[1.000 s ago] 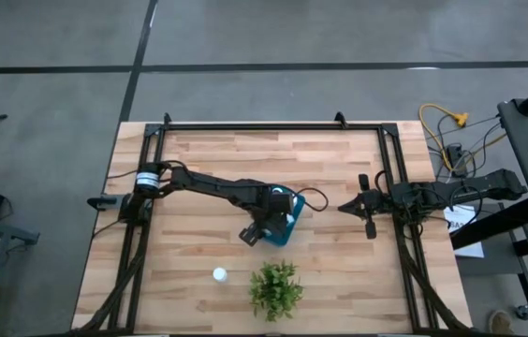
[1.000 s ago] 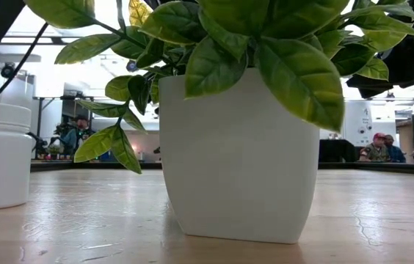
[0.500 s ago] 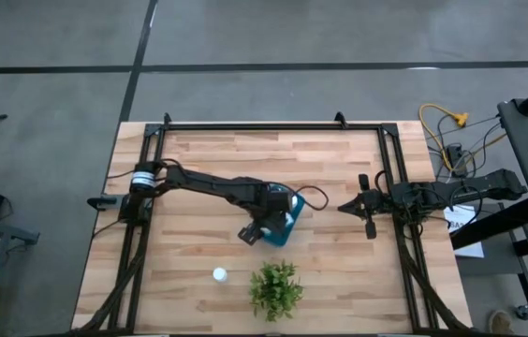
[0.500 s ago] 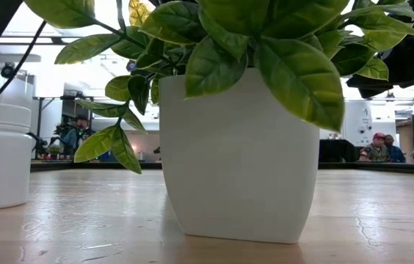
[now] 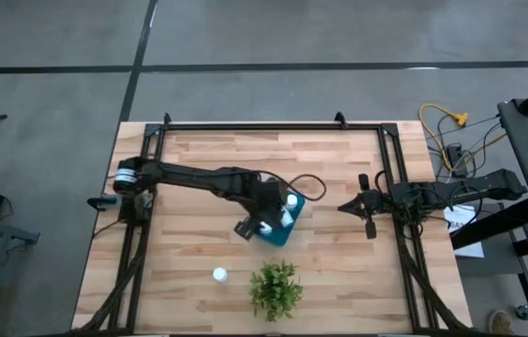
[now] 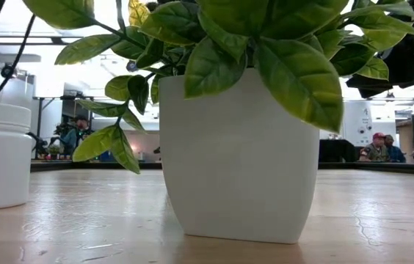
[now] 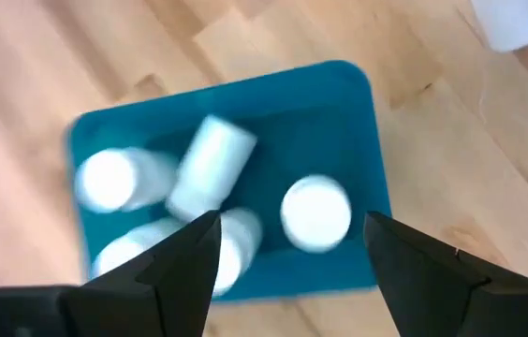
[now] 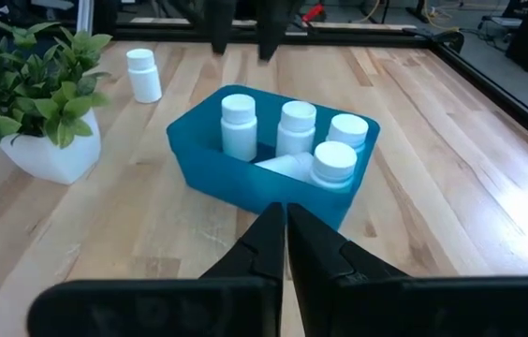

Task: Pick and place pill bottles into a basket
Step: Put the white pill bottle into the blue bin

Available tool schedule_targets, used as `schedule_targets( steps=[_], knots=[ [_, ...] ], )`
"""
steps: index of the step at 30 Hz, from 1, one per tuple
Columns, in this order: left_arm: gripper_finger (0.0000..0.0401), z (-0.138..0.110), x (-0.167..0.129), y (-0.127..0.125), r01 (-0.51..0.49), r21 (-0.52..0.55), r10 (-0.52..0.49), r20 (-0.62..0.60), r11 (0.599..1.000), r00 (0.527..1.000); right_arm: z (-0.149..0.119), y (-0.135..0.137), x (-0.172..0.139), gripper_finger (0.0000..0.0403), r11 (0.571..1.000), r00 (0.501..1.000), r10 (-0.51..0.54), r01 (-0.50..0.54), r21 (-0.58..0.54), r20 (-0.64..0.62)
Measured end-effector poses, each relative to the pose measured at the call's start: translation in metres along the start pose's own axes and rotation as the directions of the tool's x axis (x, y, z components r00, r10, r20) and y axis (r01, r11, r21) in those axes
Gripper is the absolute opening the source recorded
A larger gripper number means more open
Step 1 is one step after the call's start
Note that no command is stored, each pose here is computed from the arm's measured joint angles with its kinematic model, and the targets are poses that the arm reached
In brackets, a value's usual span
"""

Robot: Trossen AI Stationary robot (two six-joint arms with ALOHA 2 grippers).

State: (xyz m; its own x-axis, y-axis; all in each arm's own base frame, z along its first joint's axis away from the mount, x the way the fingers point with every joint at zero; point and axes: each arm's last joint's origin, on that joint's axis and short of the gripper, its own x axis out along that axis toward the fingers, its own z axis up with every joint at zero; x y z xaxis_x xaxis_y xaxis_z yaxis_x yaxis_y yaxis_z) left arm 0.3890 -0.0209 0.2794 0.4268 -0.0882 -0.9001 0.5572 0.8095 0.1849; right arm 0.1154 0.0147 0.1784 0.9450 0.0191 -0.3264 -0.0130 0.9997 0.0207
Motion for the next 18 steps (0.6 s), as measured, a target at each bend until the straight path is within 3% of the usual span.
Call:
schedule_targets(
  steps=[12, 18],
  knots=[
    [0.0242, -0.018, -0.081, -0.017, -0.137, -0.066, 0.147, 0.185, 0.988, 0.972, 0.001, 0.000, 0.000, 0.0008, 1.000, 1.000, -0.003, 0.003, 0.002, 0.008],
    [0.0198, -0.044, -0.093, -0.035, -0.198, -0.087, 0.215, 0.300, 0.976, 0.929, 0.003, 0.000, 0.000, 0.0008, 1.000, 1.000, -0.007, 0.007, 0.007, 0.027]
  ],
)
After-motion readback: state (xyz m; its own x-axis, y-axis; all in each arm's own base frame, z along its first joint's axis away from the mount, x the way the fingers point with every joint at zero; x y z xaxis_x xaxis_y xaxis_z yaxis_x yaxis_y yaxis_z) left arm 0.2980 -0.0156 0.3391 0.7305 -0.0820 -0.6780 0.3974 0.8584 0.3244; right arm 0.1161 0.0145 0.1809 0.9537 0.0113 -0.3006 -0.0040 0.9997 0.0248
